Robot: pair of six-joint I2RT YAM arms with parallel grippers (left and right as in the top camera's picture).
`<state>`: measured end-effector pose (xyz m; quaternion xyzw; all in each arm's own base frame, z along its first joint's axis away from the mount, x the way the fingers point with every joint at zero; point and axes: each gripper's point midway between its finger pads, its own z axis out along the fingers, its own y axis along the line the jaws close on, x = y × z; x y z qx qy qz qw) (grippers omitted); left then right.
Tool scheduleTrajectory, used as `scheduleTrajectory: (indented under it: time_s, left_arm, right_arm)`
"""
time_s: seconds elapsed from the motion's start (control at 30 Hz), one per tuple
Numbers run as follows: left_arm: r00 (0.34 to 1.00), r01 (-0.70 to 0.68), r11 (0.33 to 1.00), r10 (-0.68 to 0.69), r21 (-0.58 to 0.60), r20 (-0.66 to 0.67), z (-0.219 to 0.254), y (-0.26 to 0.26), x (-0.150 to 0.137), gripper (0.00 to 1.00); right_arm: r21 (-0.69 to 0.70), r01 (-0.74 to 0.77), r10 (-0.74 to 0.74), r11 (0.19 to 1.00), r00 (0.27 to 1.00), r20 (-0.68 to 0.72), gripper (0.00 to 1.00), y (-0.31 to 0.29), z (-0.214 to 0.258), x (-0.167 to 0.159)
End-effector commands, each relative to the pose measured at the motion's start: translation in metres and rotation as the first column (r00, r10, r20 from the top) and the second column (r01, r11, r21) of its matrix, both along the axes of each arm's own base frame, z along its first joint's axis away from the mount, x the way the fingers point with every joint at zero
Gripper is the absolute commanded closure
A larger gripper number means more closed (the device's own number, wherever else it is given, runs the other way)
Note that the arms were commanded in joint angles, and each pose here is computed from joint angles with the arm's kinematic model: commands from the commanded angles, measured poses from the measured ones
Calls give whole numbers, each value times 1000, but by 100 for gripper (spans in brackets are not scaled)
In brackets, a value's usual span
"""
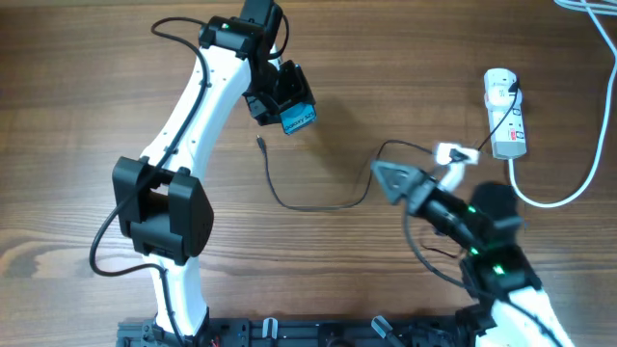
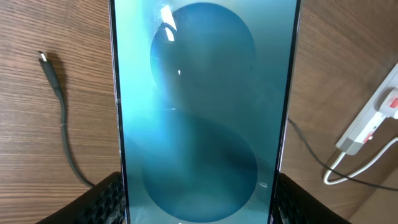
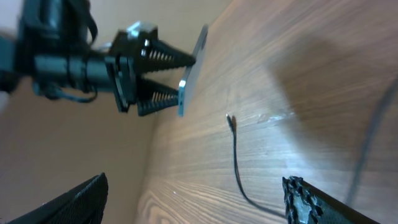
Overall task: Plug charger to phone and switch on socket
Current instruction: 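Reach the right gripper toward the phone held by the left gripper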
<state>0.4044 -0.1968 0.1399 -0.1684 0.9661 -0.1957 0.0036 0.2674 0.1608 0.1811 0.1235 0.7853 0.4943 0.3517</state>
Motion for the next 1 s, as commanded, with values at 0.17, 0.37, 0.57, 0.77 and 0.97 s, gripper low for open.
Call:
scheduleTrajectory:
  time_s: [0.17,0.37,0.57,0.77,0.97]
  left_arm:
    - [996,-90,995,90,-41,-2,15,-3,2,96]
    - [993,-121,992,120,-45,-11,15,-4,3,96]
    - [989,-144,988,143,-48,-19,16,-4,4,96]
    - [989,-148,988,147,-49,-18,16,-4,5,96]
    - [986,-167,984,166,-54,-21,16,-5,6,96]
  right_arm:
    - [-29,6,-7,1000,1000,-17,12,63,-16,47]
    - [-48,-21,19,999,999,-41,18,106,-26,78]
    - [-81,-26,20,996,997,-71,22,131,-35,100]
    - [-93,26,-32,995,998,-57,30,132,-34,116]
    - [-85,57,-63,995,995,-79,41,133,-39,125]
